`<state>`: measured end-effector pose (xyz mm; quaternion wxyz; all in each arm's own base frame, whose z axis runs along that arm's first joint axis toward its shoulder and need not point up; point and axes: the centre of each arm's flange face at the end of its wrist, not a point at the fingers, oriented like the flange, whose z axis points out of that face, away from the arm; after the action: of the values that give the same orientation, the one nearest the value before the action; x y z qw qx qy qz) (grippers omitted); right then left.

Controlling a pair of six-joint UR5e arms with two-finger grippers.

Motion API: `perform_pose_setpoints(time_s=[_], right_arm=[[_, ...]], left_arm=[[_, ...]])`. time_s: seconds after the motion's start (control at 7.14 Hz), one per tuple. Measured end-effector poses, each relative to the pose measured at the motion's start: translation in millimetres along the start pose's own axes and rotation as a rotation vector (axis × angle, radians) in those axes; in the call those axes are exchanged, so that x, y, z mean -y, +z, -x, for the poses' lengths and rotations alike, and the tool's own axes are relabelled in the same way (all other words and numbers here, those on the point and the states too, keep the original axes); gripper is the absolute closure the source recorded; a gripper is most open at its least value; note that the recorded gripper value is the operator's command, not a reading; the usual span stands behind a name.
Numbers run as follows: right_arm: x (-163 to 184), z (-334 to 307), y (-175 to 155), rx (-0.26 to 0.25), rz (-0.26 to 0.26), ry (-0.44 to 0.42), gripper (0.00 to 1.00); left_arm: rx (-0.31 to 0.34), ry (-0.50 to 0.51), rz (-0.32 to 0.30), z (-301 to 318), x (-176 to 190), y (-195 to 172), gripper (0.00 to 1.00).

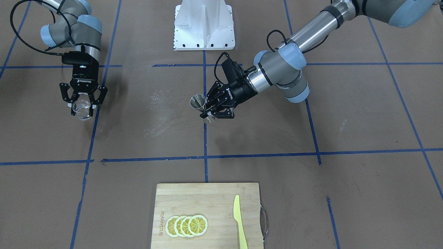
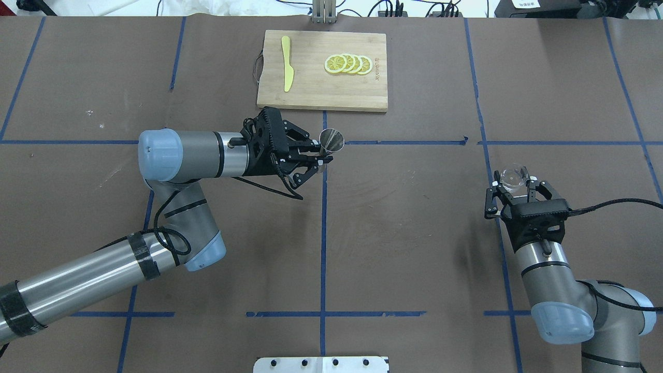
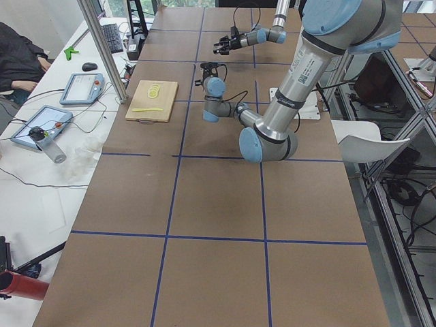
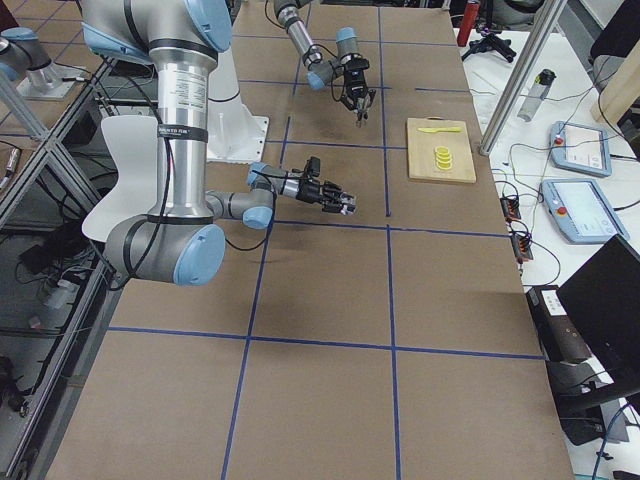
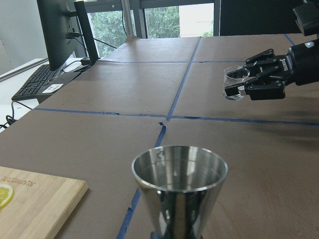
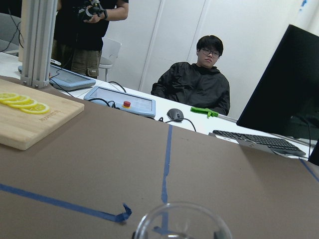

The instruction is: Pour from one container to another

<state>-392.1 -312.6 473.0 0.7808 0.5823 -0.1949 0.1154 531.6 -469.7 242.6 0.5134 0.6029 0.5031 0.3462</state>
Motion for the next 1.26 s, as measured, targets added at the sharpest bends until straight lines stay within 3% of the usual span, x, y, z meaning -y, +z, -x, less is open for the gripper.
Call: perform_pose_setpoints(time_s=[0.28, 0.56, 0.84, 1.26], right_arm=[[39.5, 22.4, -1.2, 0.023, -0.025, -0.120, 1.00], [98.3, 69.2, 10.5, 0.066, -0.038, -0.076, 1.00], [153.7, 111.7, 26.4, 0.042, -0.039, -0.070, 1.00], [200.9, 145.0, 31.8, 0.030, -0.036, 0.116, 1.00]], left_arm=[[0.000, 0.000, 0.000, -0.1, -0.1, -0.3, 1.00], [0.000, 0.001, 0.000, 0.0, 0.0, -0.2, 1.00], [0.001, 0.004, 0.000, 0.1, -0.1, -0.3, 1.00], [0.002, 0.007, 0.002, 0.3, -1.7, -0.5, 1.00]])
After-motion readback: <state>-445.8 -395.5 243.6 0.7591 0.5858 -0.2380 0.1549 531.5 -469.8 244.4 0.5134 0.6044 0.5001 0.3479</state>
